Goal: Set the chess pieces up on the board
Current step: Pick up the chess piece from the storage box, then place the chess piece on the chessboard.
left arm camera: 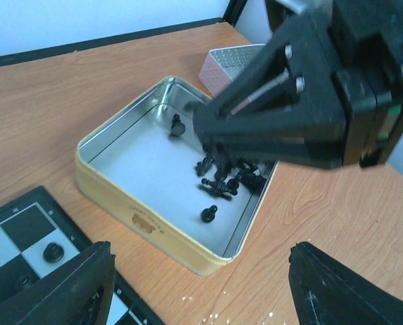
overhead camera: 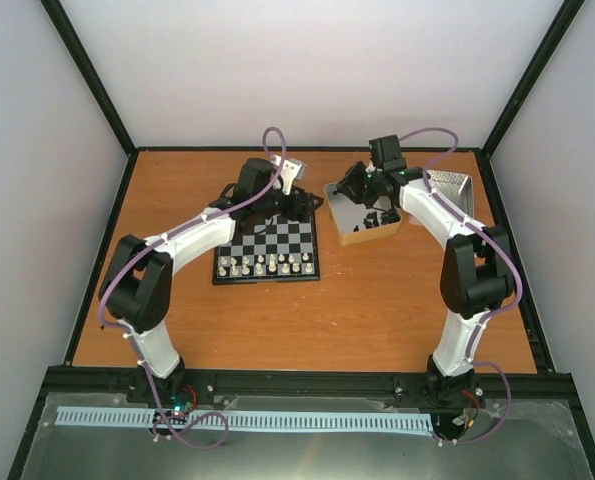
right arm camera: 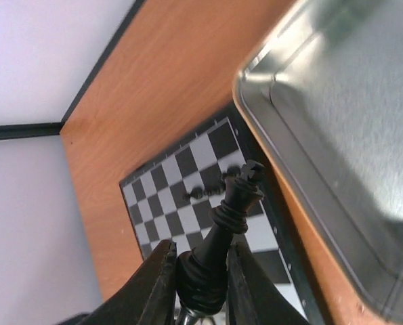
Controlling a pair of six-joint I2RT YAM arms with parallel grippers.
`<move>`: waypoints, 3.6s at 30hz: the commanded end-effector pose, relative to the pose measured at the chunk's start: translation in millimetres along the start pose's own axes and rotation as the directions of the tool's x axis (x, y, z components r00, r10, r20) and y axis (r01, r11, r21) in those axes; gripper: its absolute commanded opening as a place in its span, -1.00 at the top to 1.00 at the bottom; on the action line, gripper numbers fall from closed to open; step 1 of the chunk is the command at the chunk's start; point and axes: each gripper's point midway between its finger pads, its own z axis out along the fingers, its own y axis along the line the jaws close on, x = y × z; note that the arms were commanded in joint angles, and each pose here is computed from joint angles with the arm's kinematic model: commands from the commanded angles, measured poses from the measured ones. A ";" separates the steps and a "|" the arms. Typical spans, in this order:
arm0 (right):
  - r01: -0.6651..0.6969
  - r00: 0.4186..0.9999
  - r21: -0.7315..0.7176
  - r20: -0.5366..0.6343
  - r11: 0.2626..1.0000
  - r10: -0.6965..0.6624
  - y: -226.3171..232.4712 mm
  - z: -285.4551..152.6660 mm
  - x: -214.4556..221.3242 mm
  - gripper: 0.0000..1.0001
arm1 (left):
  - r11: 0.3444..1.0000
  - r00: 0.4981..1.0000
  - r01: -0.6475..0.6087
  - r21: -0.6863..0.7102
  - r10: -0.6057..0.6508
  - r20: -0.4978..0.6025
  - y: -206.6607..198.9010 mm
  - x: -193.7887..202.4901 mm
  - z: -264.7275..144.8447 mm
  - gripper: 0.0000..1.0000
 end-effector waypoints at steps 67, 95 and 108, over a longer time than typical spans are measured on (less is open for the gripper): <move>0.156 0.979 0.231 0.090 0.961 -0.180 -64.3 -1.9 -18.1 0.60 | 0.892 0.884 -0.002 -0.453 -0.210 -0.418 106.1 68.2 -42.3 0.99; 0.156 0.977 0.253 0.105 0.955 -0.187 -63.0 -1.9 -24.7 0.61 | 0.717 0.793 0.151 -0.681 -0.499 -0.349 252.7 89.2 -62.4 0.97; 0.162 0.974 0.254 0.114 0.954 -0.196 -58.3 -6.1 -27.3 0.61 | 0.687 0.792 0.140 -0.713 -0.510 -0.336 277.0 91.0 -52.8 0.94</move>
